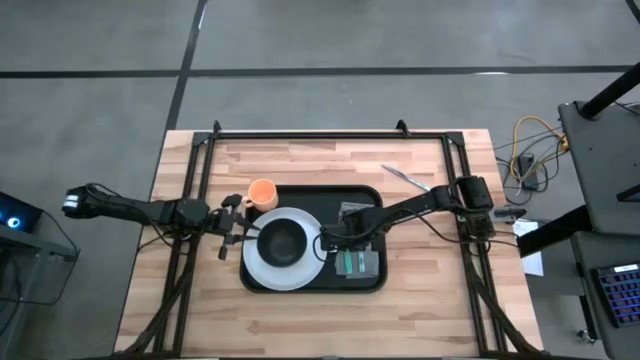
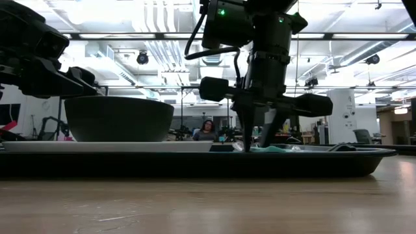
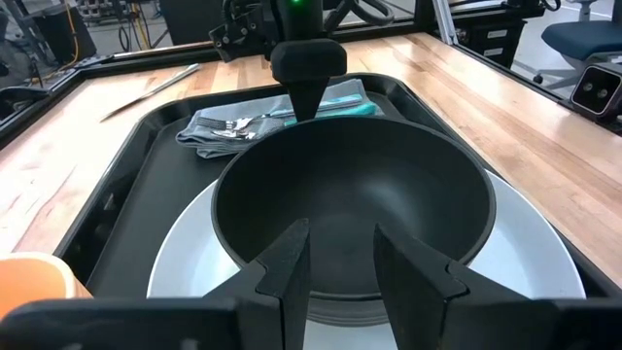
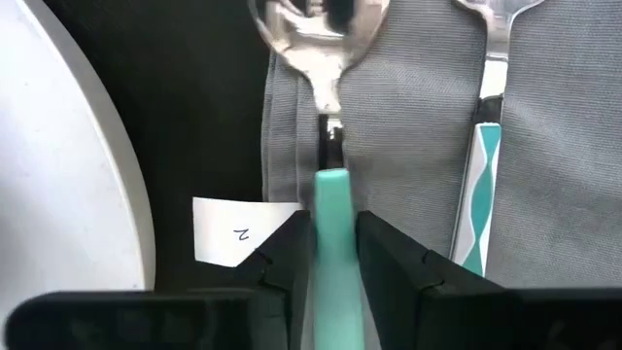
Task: Set up tray
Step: Put the green spoon on the gray napkin, then put the blue knife on top of the gray napkin
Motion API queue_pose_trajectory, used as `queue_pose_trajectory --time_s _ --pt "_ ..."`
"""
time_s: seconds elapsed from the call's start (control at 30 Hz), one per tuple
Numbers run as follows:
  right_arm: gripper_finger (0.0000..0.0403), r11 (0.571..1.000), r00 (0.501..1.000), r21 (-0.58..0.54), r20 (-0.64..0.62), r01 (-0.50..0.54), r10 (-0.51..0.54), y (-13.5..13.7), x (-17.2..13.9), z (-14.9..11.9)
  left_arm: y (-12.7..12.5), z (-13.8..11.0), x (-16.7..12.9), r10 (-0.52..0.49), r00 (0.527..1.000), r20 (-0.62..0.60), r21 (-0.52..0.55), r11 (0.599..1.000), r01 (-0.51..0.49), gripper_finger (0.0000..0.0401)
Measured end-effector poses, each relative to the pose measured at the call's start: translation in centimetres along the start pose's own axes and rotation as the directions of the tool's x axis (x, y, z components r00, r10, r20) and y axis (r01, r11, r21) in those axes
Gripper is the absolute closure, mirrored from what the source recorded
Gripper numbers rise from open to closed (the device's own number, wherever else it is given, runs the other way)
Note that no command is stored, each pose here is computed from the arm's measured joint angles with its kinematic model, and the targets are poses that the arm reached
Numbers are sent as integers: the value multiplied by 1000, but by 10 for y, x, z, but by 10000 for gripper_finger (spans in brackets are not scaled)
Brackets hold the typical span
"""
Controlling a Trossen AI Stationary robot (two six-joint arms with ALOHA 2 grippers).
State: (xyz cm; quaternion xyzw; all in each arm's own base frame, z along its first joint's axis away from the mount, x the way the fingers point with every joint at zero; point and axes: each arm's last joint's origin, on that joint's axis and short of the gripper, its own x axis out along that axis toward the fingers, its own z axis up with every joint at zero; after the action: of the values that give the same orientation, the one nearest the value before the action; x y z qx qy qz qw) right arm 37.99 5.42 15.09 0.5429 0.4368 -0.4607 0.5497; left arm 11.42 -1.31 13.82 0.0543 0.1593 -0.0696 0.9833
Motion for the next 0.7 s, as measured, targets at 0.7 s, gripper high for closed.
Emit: queue_pose_trajectory --time_s 0.7 --pt "280 999 999 -5 -13 -36 36 1 -18 1 0 0 0 0 1000 -1 0 1000 0 305"
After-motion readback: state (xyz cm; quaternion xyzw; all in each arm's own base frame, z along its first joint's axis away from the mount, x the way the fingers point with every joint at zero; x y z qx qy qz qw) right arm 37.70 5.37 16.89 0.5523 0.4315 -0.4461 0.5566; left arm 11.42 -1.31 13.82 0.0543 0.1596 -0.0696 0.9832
